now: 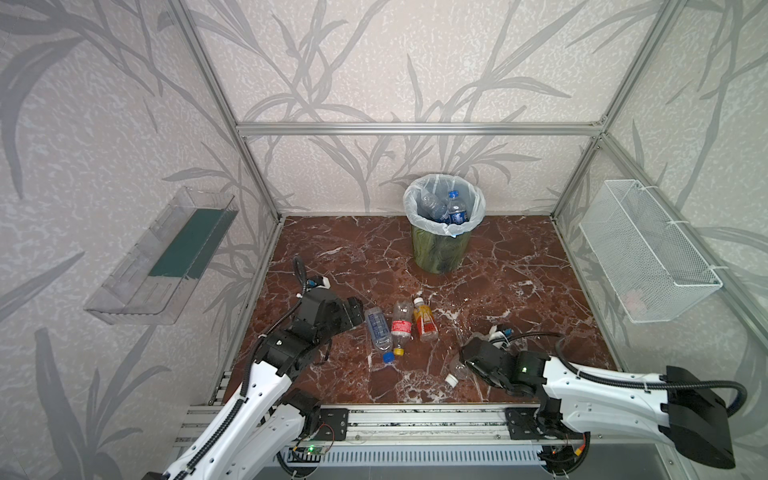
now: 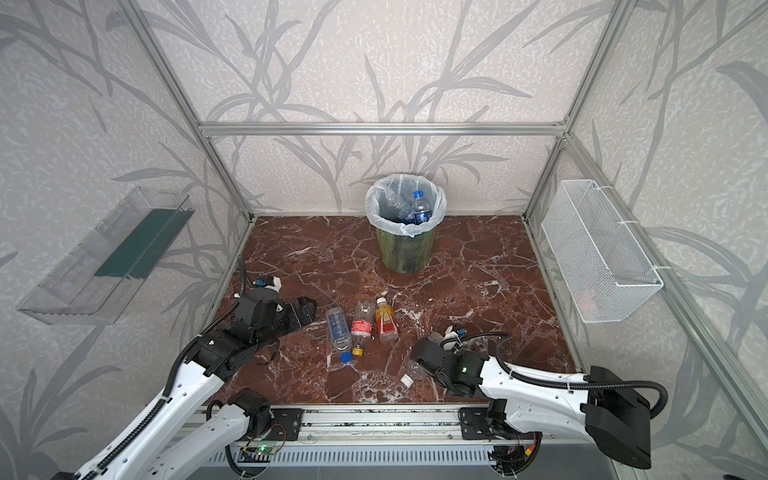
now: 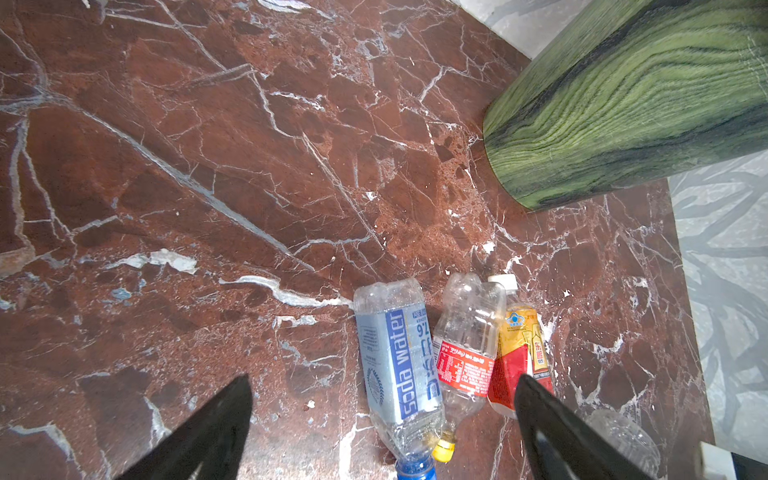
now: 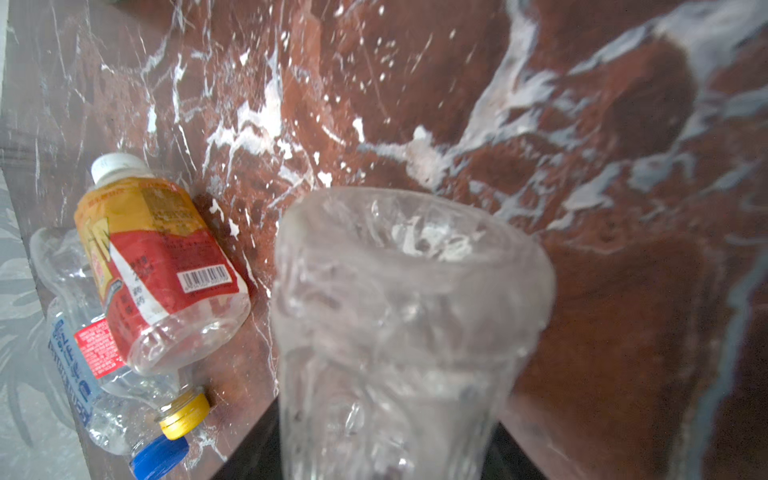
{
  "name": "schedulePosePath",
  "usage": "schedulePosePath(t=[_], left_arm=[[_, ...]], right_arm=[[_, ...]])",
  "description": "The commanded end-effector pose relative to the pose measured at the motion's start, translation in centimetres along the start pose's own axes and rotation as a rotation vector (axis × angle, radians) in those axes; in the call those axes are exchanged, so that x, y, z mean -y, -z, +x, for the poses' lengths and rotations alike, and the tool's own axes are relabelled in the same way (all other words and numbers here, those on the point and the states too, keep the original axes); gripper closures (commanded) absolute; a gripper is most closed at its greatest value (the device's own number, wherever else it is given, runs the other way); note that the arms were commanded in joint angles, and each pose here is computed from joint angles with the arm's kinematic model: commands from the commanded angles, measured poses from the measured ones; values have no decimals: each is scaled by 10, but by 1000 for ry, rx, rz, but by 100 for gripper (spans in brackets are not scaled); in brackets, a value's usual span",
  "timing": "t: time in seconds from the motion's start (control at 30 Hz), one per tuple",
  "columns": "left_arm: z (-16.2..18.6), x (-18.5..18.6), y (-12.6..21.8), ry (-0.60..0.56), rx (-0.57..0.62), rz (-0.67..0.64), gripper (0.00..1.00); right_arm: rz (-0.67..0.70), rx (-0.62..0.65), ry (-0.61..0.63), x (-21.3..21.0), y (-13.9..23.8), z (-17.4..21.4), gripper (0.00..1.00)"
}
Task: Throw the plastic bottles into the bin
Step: 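Lift the crumpled bottle off the table with the right gripper, then carry the crumpled bottle with the right gripper up over the bin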
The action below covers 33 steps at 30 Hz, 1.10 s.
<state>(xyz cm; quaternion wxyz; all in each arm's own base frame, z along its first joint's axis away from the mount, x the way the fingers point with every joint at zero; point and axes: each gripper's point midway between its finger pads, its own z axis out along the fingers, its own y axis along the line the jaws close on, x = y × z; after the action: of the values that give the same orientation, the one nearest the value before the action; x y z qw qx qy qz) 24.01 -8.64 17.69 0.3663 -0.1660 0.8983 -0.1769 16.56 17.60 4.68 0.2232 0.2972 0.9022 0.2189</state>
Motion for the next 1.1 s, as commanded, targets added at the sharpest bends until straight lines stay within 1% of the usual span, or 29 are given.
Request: schedulePosePath(t=[0.0,0.17,0.27,0.33,0.47,0.67,0.77,0.8,0.87,0.9,0.93,1.0,1.03,1.07], left_arm=[[1,-3,-3,15,0,-4,2],[3,-2,-6,23,-7,-2,2],[5,-3,-7,28,-13,-1,3],[5,-2,-8,29,-16,-2,3],[6,-2,-8,30,-21,-1,2],[6,-3,-6,26,-25,-9,3],[3,-2,-3,21,-22,-12,3],[1,-1,-1,20,-17,-12,2],[-3,1,2,18,-9,-11,3],[-7,3,5,21,-1,-7,3],[-10,6,6,23,3,-3,2],[-15,12,9,27,3,8,3],[-18,15,10,32,3,12,3],[-21,17,12,36,5,14,3]], right_arm=[[29,30,93,14,5,-15,50],[3,25,188,13,14,-22,50],[-40,14,252,7,17,-22,50],[-110,12,308,-6,20,-20,50],[-179,46,374,-24,29,-27,50],[-267,127,481,-67,60,-53,48],[-352,203,513,-107,92,-81,48],[-390,243,521,-127,107,-97,48],[-477,319,532,-174,142,-133,48],[-516,367,567,-203,162,-155,47],[-555,424,575,-235,187,-181,45],[-592,482,574,-288,208,-226,38],[-582,459,554,-307,202,-247,32],[-557,420,532,-319,193,-262,24]])
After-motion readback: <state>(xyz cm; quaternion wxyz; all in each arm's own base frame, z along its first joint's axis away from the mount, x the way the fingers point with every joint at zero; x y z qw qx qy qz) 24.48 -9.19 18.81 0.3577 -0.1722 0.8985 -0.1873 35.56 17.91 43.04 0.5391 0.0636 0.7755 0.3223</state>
